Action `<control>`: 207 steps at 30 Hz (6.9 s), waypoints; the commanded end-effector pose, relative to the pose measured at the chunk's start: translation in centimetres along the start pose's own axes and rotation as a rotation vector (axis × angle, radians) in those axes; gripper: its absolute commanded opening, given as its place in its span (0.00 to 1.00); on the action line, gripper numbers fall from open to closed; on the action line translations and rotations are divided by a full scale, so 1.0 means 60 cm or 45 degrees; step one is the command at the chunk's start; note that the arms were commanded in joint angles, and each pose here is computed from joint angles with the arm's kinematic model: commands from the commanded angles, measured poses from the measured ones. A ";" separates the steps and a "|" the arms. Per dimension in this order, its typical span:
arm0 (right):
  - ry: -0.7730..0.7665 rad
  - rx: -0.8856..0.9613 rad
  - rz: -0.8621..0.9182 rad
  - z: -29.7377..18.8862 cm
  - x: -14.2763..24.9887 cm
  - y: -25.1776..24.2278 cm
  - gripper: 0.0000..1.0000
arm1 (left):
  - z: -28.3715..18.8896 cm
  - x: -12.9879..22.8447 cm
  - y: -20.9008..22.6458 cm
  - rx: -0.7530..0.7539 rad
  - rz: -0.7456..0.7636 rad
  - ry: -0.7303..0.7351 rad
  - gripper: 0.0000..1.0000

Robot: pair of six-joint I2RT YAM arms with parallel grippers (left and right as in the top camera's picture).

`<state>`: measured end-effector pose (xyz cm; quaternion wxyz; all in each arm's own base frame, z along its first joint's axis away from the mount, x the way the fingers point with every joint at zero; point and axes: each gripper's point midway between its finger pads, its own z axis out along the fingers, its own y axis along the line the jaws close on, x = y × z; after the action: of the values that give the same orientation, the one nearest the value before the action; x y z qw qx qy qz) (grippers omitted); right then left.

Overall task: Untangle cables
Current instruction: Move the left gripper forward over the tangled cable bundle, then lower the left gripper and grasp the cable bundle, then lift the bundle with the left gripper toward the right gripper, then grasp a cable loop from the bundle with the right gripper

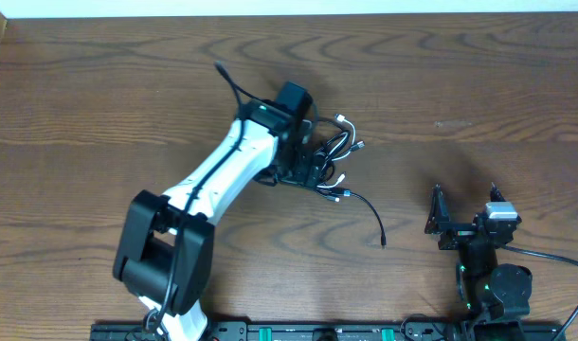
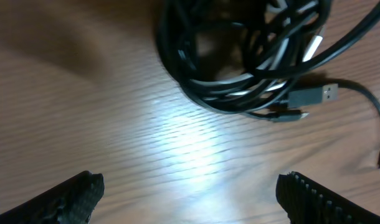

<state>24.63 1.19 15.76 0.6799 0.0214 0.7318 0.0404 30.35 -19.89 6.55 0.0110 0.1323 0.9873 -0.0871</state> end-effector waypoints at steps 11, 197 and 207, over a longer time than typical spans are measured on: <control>0.006 0.010 -0.020 0.000 0.002 -0.003 0.99 | -0.005 -0.058 0.009 -0.084 -0.396 -0.203 0.93; 0.181 -1.199 -0.238 0.079 -0.169 0.259 0.45 | -0.367 0.010 -0.253 0.520 1.696 -1.238 0.07; 0.193 -1.259 -0.223 0.066 -0.167 0.283 0.01 | -0.366 0.012 -0.257 0.526 1.703 -1.235 0.08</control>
<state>29.29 16.60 25.79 0.5517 -0.3588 0.6836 0.3156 26.80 -30.11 29.47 0.4495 0.6261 0.5765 -0.2714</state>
